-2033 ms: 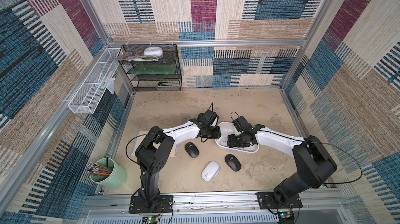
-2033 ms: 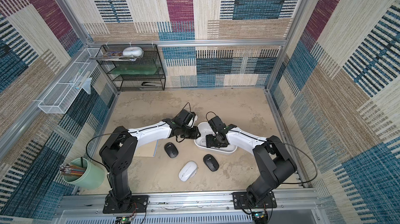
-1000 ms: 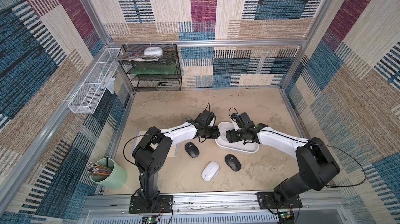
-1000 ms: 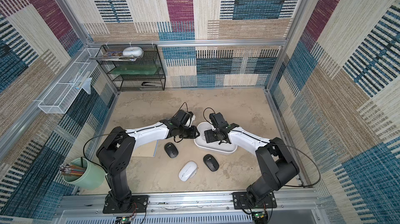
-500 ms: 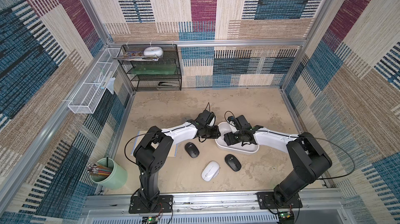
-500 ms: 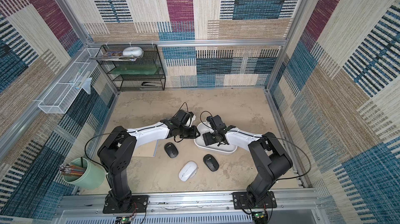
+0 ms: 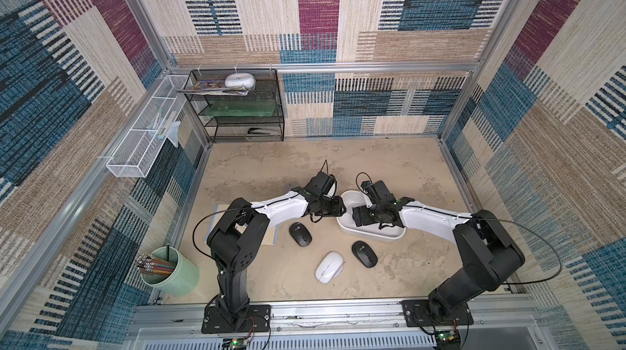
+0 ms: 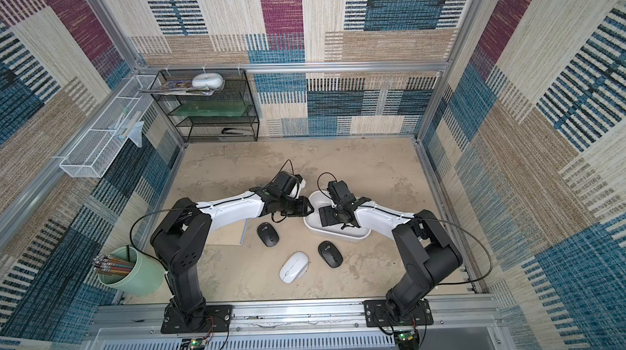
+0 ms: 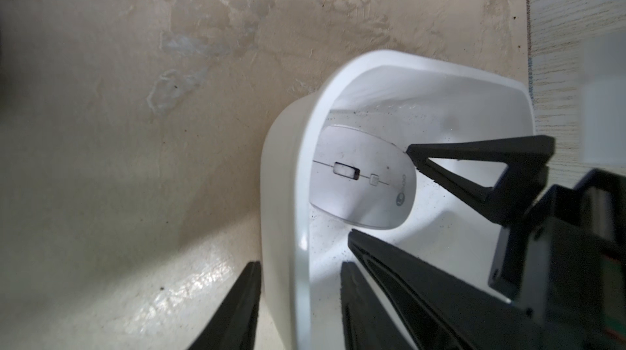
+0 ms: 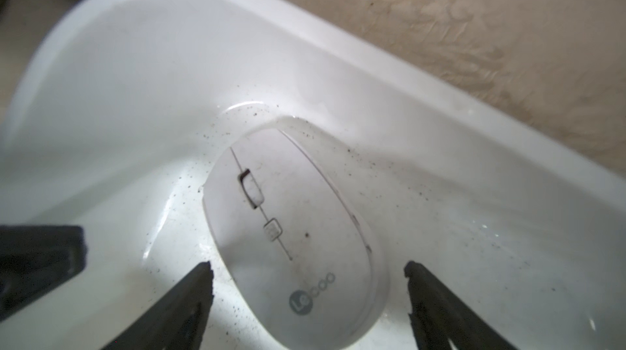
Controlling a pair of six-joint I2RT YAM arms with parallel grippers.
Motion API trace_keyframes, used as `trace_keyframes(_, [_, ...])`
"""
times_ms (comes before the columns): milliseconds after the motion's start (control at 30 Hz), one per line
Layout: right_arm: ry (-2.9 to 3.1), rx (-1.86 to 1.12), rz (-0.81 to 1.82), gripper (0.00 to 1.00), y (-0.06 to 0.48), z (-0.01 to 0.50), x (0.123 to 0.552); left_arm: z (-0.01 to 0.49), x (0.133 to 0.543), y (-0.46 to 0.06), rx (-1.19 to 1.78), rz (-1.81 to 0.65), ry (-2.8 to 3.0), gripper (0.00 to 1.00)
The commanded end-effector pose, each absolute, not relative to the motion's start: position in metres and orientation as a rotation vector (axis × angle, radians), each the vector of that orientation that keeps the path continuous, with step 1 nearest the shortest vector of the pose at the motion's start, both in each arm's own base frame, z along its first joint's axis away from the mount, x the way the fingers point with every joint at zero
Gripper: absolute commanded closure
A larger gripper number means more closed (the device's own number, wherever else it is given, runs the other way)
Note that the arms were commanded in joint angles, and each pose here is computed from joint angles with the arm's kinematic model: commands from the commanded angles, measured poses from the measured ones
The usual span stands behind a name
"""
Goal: Take out the mouse from the storage box
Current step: Adjust the mouse in the storage box, then pick up the mouse from the storage box.
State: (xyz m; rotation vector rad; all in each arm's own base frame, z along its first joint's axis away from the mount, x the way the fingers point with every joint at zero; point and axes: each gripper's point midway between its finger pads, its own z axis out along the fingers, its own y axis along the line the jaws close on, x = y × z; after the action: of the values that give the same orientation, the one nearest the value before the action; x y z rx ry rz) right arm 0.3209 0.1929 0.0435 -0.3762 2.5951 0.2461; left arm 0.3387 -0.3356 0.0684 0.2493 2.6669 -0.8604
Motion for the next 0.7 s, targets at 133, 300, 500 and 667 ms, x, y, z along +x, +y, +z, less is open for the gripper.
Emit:
trace_keyframes(133, [2.598,-0.454,0.192,0.04,0.195,0.035,0.328,0.074,0.339,-0.335,0.252,-0.869,2.646,0.57])
trace_keyframes(300, [2.596,-0.492,0.212,0.08,0.204,0.029,0.333,0.072,0.34,-0.336,0.249,-0.876,2.649,0.57])
trace_keyframes(500, [2.611,-0.501,0.209,0.18,0.206,0.024,0.331,0.073,0.339,-0.339,0.245,-0.893,2.649,0.58])
trace_keyframes(667, [2.634,-0.461,0.194,0.3,0.199,0.022,0.324,0.076,0.34,-0.337,0.241,-0.886,2.64,0.57])
